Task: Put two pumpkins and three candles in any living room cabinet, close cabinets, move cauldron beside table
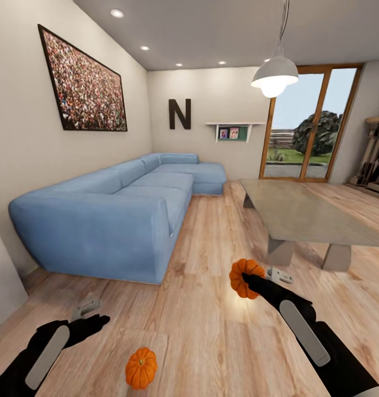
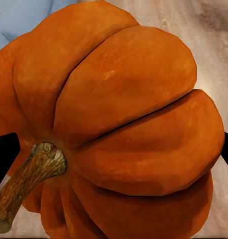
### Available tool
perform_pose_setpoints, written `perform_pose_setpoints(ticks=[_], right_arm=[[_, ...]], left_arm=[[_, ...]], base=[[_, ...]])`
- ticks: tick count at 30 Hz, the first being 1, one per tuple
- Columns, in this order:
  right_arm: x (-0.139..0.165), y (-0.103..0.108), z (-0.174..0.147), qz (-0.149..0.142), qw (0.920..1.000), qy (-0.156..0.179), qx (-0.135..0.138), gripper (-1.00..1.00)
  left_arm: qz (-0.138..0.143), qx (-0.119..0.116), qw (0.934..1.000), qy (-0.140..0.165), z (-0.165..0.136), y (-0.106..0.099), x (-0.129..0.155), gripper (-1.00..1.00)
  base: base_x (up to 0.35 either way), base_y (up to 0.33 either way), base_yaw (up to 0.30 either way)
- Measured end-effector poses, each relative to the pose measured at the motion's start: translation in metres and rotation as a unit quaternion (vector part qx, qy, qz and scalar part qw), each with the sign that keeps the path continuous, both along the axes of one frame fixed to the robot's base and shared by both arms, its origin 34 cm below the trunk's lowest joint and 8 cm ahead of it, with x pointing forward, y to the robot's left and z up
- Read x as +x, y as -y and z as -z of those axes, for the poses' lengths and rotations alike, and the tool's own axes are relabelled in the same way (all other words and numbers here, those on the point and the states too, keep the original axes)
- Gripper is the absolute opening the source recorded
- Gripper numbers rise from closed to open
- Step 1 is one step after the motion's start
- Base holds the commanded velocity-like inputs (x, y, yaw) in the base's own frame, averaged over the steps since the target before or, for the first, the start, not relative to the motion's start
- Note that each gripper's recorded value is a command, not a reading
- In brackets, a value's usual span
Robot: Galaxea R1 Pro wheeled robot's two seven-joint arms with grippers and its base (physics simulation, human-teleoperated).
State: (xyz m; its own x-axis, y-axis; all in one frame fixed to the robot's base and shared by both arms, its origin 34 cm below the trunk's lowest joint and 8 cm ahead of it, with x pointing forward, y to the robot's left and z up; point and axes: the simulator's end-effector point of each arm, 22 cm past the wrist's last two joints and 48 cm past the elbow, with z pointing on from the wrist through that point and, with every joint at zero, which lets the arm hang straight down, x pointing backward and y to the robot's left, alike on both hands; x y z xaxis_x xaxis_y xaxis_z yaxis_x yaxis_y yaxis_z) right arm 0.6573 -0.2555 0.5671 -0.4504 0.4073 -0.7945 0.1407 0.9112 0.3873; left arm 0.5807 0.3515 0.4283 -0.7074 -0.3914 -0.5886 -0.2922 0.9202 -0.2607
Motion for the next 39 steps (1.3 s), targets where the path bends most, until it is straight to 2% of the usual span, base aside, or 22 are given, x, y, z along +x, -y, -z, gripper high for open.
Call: perform_pose_setpoints(ticks=[3,9,13,16,19,24,33,39], right_arm=[[0.001,-0.004,0.004,-0.005,1.0000,-0.002,0.002,-1.00],[0.005,-0.026,-0.030,-0.030,0.9988,0.038,0.011,-1.00],[0.002,-0.054,-0.029,-0.081,0.9955,0.041,0.027,-1.00],[0.000,-0.071,-0.029,-0.118,0.9910,0.047,0.041,-1.00],[0.000,-0.081,-0.033,-0.138,0.9876,0.056,0.050,-1.00],[0.001,-0.084,-0.025,-0.143,0.9870,0.051,0.052,-1.00],[0.004,-0.084,-0.004,-0.143,0.9874,0.035,0.057,-1.00],[0.004,-0.096,0.001,-0.168,0.9817,0.039,0.081,-1.00]], left_arm=[[0.000,-0.002,1.0000,-0.006,0.007,0.002,-0.001,1.00],[0.004,-0.010,0.9998,-0.018,0.021,0.012,-0.003,1.00],[0.007,-0.016,0.9995,-0.025,0.029,0.016,-0.004,1.00],[0.030,-0.043,0.9985,-0.014,0.029,0.028,-0.001,1.00],[0.059,-0.083,0.9948,0.001,0.027,0.044,0.003,1.00],[0.067,-0.101,0.9926,-0.003,0.035,0.048,0.001,1.00],[0.063,-0.108,0.9920,-0.019,0.053,0.047,-0.003,1.00],[0.048,-0.111,0.9905,-0.066,0.093,0.034,-0.023,1.00]], base=[[0.000,0.000,0.000],[0.000,0.000,0.000],[0.000,0.000,0.000],[0.000,0.000,0.000],[0.000,0.000,0.000],[0.000,0.000,0.000],[0.000,0.000,0.000],[0.000,0.000,0.000]])
